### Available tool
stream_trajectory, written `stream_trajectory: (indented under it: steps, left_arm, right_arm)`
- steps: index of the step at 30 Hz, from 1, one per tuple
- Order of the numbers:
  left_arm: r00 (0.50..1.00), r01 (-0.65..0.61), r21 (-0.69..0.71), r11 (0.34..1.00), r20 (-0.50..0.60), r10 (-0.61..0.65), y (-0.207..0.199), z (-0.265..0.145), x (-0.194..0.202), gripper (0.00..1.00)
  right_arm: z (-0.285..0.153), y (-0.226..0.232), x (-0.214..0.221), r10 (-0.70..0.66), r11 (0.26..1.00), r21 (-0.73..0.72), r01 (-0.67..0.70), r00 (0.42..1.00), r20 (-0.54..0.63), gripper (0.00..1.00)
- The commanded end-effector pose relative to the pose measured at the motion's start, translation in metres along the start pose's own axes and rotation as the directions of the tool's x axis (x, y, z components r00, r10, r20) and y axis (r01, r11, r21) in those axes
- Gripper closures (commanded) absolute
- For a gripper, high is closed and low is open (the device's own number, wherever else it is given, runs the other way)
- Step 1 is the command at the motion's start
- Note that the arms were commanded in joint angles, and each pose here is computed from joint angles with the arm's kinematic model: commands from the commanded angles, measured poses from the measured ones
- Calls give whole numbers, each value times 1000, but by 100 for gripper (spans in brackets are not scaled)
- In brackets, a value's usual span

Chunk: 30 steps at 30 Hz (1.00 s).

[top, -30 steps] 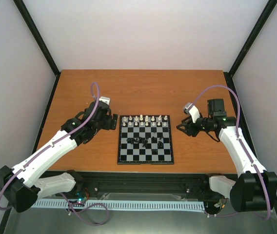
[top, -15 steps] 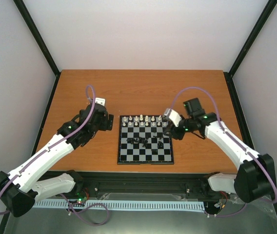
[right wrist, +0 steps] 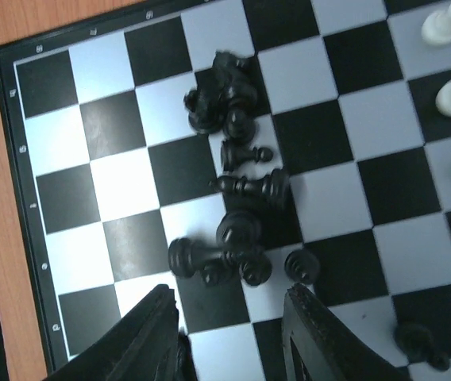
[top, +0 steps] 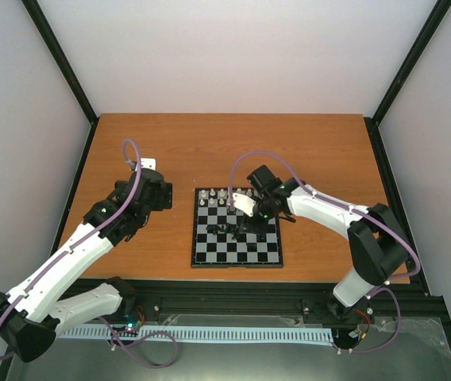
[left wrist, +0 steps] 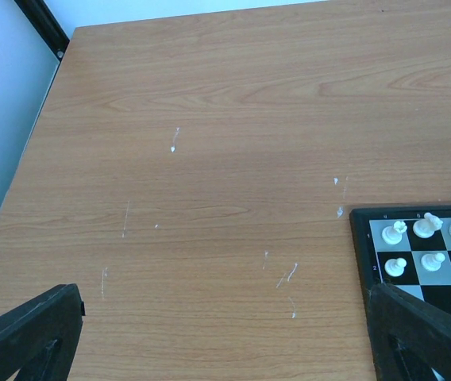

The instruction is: Set up the chess pieces on the board

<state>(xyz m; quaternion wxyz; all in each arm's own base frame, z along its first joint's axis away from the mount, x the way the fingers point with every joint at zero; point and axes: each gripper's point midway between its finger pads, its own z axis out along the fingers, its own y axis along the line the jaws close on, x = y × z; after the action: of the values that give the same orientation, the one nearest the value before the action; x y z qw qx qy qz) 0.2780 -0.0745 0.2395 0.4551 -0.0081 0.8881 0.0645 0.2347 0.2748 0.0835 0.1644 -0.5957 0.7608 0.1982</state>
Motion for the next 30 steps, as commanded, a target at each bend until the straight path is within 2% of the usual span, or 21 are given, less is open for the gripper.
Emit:
stream_trajectory:
  steps: [1, 9, 19, 22, 30]
  left_arm:
    - [1000, 18, -9, 1000, 5, -18, 4, -3, -4, 0]
    - [999, 35, -8, 999, 23, -34, 8, -8, -7, 0]
    - [999, 36, -7, 999, 15, -36, 9, -6, -6, 0]
    - [999, 34, -7, 999, 15, -34, 9, -6, -5, 0]
    - [1000, 29, -28, 999, 10, -29, 12, -2, -4, 0]
  right_arm:
    - [-3, -9, -27, -14, 1000, 20, 13, 999, 37, 64]
    - [21, 0, -38, -26, 999, -26, 26, 1000, -11, 66]
    - [36, -3, -25, -2, 1000, -12, 1, 997, -71, 68]
    - [37, -3, -23, 1, 1000, -11, -2, 997, -79, 78]
    - [34, -2, -23, 10, 1000, -9, -11, 997, -74, 96]
